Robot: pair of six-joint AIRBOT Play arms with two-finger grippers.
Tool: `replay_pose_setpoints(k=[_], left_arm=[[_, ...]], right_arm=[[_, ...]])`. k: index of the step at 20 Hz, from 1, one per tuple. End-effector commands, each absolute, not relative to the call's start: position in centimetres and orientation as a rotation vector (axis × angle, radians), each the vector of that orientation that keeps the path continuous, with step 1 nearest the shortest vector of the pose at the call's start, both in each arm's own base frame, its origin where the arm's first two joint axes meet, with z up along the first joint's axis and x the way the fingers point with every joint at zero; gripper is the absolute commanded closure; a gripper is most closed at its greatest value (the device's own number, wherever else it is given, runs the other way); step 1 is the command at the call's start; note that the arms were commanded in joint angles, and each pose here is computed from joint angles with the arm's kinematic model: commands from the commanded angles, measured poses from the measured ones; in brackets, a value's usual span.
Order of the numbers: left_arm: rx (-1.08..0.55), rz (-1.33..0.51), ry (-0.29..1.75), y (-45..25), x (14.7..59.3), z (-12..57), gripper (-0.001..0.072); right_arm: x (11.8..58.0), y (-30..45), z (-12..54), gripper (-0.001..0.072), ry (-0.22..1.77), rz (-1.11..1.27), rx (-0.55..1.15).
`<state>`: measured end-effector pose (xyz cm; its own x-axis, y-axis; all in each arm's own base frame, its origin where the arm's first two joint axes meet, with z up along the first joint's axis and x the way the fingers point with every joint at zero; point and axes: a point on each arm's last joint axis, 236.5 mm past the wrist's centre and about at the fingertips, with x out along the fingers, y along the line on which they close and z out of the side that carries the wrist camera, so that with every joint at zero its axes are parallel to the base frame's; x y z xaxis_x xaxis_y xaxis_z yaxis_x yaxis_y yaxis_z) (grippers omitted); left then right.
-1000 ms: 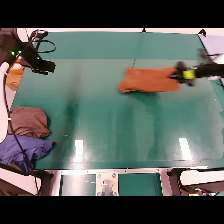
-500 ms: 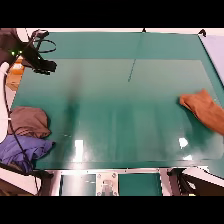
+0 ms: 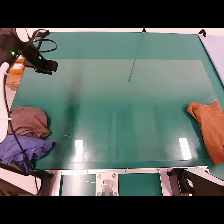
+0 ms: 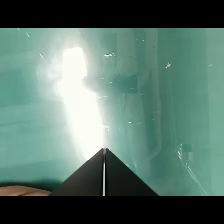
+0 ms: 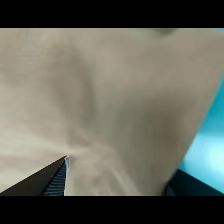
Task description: Fold the shirts.
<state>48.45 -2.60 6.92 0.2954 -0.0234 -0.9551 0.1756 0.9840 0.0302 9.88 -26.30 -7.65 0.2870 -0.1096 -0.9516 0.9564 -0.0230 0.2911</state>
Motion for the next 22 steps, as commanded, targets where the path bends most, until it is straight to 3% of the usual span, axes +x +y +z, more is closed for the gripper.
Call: replay_pose_setpoints(k=[1,2,4,6,10,13,18,22], left_arm=[[0.138,-0.134,1.256,-2.6,48.7,7.0,0.0680],[0.138,-0.133,1.242,-2.6,49.0,7.1,0.0680],[0.138,-0.133,1.233,-2.7,49.1,7.2,0.0680],[0.135,-0.134,1.251,-2.7,48.6,7.2,0.0681],[0.000,-0.264,1.372,-6.7,45.5,5.8,0.0681],[-0.017,-0.337,1.416,-10.1,41.4,4.7,0.0681],[-0.085,-0.302,1.431,-11.8,30.2,2.9,0.0681],[-0.144,-0.259,1.425,-11.1,23.6,2.0,0.0680]], right_arm=[[8.1,-25.9,-4.5,0.0145,1.015,-1.070,1.281],[7.1,-26.2,-2.1,0.0165,1.048,-1.122,1.302],[8.9,-26.8,2.4,0.0441,0.996,-1.115,1.342],[15.9,-27.4,6.8,0.0666,0.890,-0.944,1.247],[30.2,-21.6,10.6,0.0693,0.847,-0.561,0.915],[34.8,-11.0,8.6,0.0694,1.012,-0.263,0.706],[30.5,4.8,0.3,0.0694,1.320,0.059,0.510],[27.8,12.0,-1.9,0.0692,1.361,0.223,0.379]])
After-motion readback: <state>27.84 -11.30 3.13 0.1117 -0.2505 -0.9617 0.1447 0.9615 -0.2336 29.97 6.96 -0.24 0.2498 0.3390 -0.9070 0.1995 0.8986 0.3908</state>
